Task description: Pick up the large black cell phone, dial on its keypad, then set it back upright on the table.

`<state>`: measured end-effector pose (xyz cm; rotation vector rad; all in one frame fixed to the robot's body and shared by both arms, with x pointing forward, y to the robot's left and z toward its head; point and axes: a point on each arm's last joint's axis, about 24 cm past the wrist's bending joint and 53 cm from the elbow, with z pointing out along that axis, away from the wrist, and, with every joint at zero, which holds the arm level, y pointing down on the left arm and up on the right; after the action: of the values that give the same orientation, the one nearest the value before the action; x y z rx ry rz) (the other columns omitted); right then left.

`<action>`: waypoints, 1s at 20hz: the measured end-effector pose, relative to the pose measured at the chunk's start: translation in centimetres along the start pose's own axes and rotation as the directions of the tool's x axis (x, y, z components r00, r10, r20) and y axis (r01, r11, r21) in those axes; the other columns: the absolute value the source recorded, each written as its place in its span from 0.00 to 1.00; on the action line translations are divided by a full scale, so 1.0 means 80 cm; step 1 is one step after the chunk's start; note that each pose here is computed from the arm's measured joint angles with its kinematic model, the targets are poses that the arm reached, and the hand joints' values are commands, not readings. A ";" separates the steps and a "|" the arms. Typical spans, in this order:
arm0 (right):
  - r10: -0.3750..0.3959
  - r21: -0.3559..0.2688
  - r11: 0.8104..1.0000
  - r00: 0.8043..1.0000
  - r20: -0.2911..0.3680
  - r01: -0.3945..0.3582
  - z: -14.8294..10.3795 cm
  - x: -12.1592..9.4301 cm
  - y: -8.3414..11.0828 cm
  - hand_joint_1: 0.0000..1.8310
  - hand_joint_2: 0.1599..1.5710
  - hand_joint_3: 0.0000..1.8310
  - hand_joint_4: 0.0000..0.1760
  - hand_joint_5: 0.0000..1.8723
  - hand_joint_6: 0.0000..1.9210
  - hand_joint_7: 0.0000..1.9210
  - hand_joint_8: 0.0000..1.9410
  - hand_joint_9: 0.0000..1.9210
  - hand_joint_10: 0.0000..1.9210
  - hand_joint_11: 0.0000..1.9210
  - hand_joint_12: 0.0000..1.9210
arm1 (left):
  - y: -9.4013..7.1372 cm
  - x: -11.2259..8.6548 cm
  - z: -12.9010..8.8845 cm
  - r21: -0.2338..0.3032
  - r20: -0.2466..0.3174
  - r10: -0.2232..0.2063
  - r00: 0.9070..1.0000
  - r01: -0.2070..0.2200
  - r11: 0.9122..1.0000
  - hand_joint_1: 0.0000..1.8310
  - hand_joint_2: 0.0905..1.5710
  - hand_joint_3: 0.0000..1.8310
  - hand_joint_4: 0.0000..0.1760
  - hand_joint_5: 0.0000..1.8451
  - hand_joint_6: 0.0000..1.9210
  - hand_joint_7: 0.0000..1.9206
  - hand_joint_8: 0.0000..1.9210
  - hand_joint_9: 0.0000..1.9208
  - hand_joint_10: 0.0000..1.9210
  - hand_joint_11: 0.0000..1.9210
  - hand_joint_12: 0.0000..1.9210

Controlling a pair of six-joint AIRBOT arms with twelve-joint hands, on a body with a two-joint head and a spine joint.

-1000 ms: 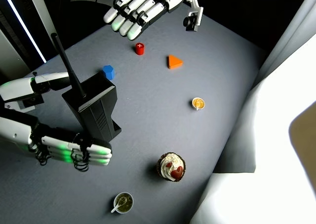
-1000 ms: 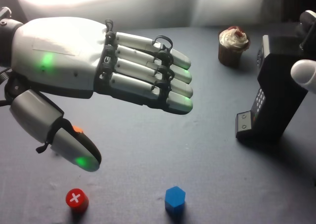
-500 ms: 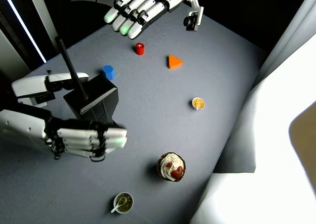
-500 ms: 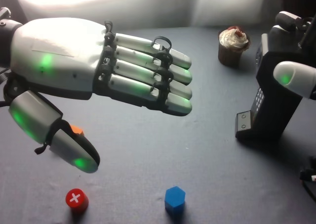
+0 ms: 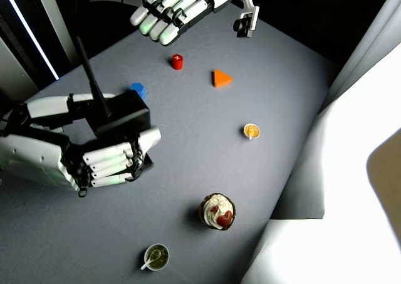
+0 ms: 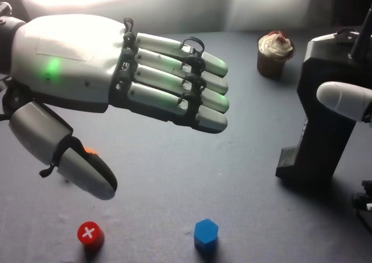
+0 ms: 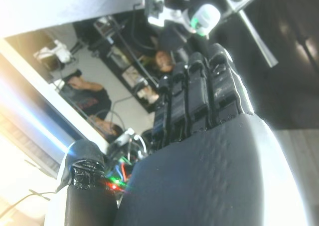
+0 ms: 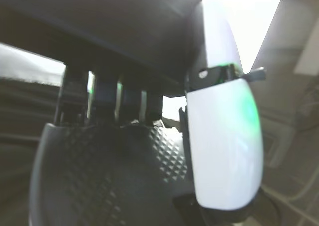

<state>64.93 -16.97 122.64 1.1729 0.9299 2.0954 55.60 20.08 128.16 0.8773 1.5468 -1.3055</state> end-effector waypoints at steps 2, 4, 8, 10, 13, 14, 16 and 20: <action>-0.010 0.004 1.000 1.000 0.003 0.010 0.000 -0.003 0.002 0.75 0.69 0.00 0.00 0.46 0.50 0.49 0.53 0.48 0.68 0.48 0.66 | 0.000 0.001 0.000 0.000 -0.004 -0.002 1.000 0.002 1.000 0.00 0.73 0.00 0.00 0.08 0.00 0.08 0.00 0.06 0.00 0.00 0.11; -0.026 0.009 1.000 1.000 -0.004 0.026 0.001 -0.003 0.005 0.75 0.69 0.00 0.00 0.46 0.51 0.48 0.55 0.48 0.68 0.48 0.66 | -0.001 0.000 0.000 0.002 -0.005 0.006 1.000 -0.006 1.000 0.00 0.73 0.00 0.00 0.07 0.00 0.08 0.00 0.05 0.00 0.00 0.09; -0.068 0.020 0.997 0.997 -0.039 0.069 0.004 -0.001 0.019 0.75 0.70 0.00 0.00 0.45 0.51 0.47 0.57 0.49 0.67 0.51 0.66 | -0.005 -0.003 -0.003 0.009 -0.006 0.028 1.000 -0.028 1.000 0.01 0.74 0.00 0.00 0.09 0.00 0.09 0.00 0.07 0.00 0.00 0.11; -0.075 0.002 0.997 0.996 -0.052 0.075 0.007 0.003 0.030 0.75 0.69 0.00 0.00 0.47 0.50 0.47 0.55 0.48 0.69 0.51 0.67 | -0.007 0.001 -0.002 0.015 -0.021 0.030 0.999 -0.030 0.999 0.04 0.74 0.00 0.00 0.10 0.00 0.09 0.00 0.08 0.00 0.00 0.16; -0.093 -0.037 0.995 0.991 -0.098 0.090 0.011 0.018 0.054 0.75 0.69 0.00 0.00 0.47 0.51 0.49 0.52 0.48 0.69 0.53 0.68 | -0.007 0.002 -0.003 0.018 -0.024 0.034 0.999 -0.033 0.999 0.11 0.77 0.00 0.01 0.08 0.00 0.07 0.00 0.07 0.00 0.00 0.11; -0.097 -0.046 0.995 0.988 -0.124 0.092 0.011 0.028 0.061 0.75 0.70 0.00 0.00 0.46 0.53 0.47 0.53 0.47 0.71 0.51 0.69 | 0.001 0.000 -0.008 -0.004 -0.022 0.021 1.000 -0.021 1.000 0.14 0.78 0.00 0.11 0.09 0.00 0.09 0.00 0.08 0.00 0.00 0.15; -0.097 -0.044 0.995 0.982 -0.163 0.091 0.007 0.044 0.065 0.75 0.70 0.00 0.00 0.46 0.53 0.47 0.54 0.47 0.70 0.51 0.70 | 0.016 -0.005 -0.011 -0.055 -0.007 0.030 1.000 -0.031 0.998 0.25 0.77 0.00 0.13 0.11 0.00 0.12 0.00 0.11 0.01 0.00 0.24; -0.115 -0.054 0.993 0.970 -0.216 0.106 0.003 0.066 0.087 0.75 0.69 0.00 0.00 0.48 0.51 0.48 0.52 0.47 0.70 0.50 0.71 | 0.026 -0.004 -0.005 -0.091 -0.001 -0.030 1.000 0.030 0.995 0.45 0.77 0.00 0.27 0.15 0.00 0.22 0.01 0.31 0.06 0.08 0.55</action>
<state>61.78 -17.18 130.79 0.8601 1.0196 2.1725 57.53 20.88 127.79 0.8011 1.6135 -1.2459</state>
